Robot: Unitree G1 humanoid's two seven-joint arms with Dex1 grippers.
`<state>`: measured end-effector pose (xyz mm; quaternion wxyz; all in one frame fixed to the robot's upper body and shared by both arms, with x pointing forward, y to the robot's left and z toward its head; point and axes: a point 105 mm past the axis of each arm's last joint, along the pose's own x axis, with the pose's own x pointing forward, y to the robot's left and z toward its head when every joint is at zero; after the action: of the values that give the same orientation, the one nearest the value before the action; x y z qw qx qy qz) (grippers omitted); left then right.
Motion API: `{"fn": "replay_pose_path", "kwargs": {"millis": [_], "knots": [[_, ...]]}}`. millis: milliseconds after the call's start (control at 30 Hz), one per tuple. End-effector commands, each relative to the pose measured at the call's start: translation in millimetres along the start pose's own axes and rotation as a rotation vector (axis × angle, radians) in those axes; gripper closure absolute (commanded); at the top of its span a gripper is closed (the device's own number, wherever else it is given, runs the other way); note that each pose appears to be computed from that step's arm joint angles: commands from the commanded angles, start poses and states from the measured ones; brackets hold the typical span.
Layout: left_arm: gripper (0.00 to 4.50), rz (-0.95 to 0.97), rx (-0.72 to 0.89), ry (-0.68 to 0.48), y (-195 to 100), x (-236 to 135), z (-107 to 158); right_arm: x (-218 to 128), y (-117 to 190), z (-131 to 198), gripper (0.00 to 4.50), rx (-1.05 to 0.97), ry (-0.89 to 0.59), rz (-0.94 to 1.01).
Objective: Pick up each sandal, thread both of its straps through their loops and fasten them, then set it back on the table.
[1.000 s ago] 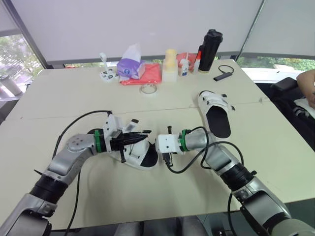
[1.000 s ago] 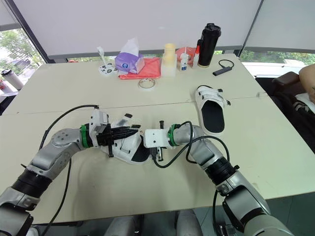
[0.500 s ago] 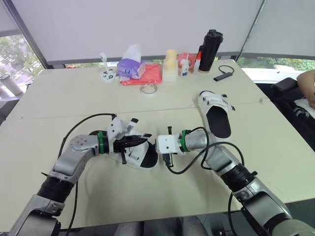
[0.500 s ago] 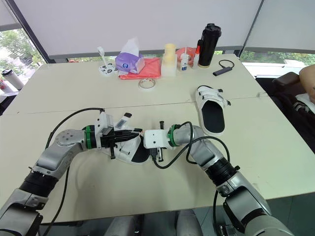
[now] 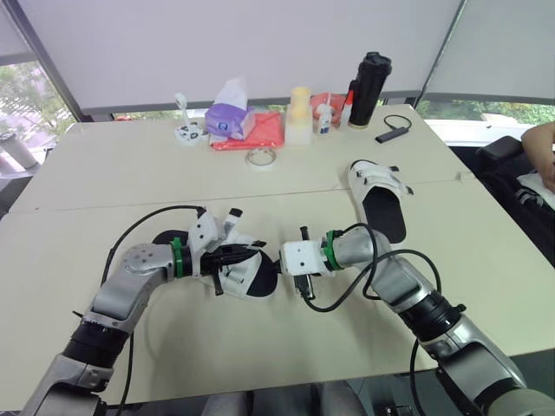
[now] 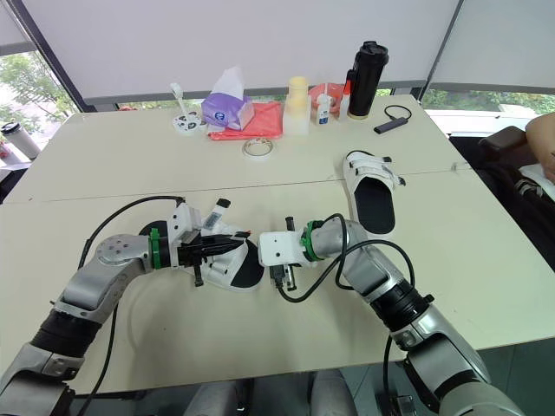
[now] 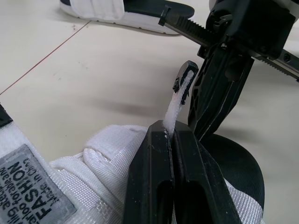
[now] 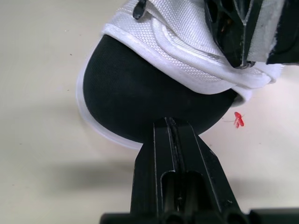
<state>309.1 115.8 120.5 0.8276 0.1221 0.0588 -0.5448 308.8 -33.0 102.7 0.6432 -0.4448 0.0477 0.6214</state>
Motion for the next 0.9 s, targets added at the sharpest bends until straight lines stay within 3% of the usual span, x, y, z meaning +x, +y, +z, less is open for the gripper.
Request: {"fn": "replay_pose_path", "kwargs": {"millis": [33, 467, 600, 833, 900], "knots": [[4.48, -0.003, -0.062, 0.036, -5.0, -1.5, -8.6, 9.9, 22.7, -6.5, 4.50, 0.040, 0.017, 0.117], [4.48, 0.032, -0.116, 0.045, -6.7, 0.7, -6.9, 8.2, 28.2, 0.0, 4.50, 0.047, -0.007, 0.171], [3.33, 0.059, -0.121, 0.039, -2.3, 0.5, -4.5, 7.8, 30.1, 2.9, 4.50, 0.059, -0.026, 0.198], [0.09, 0.084, -0.111, 0.018, 0.0, 0.1, -0.3, 8.3, 29.3, 2.3, 4.50, 0.050, -0.022, 0.196], [0.03, 0.099, -0.105, 0.006, 1.8, -0.4, 1.8, 8.4, 28.7, 2.3, 4.50, 0.047, -0.021, 0.195]]}}
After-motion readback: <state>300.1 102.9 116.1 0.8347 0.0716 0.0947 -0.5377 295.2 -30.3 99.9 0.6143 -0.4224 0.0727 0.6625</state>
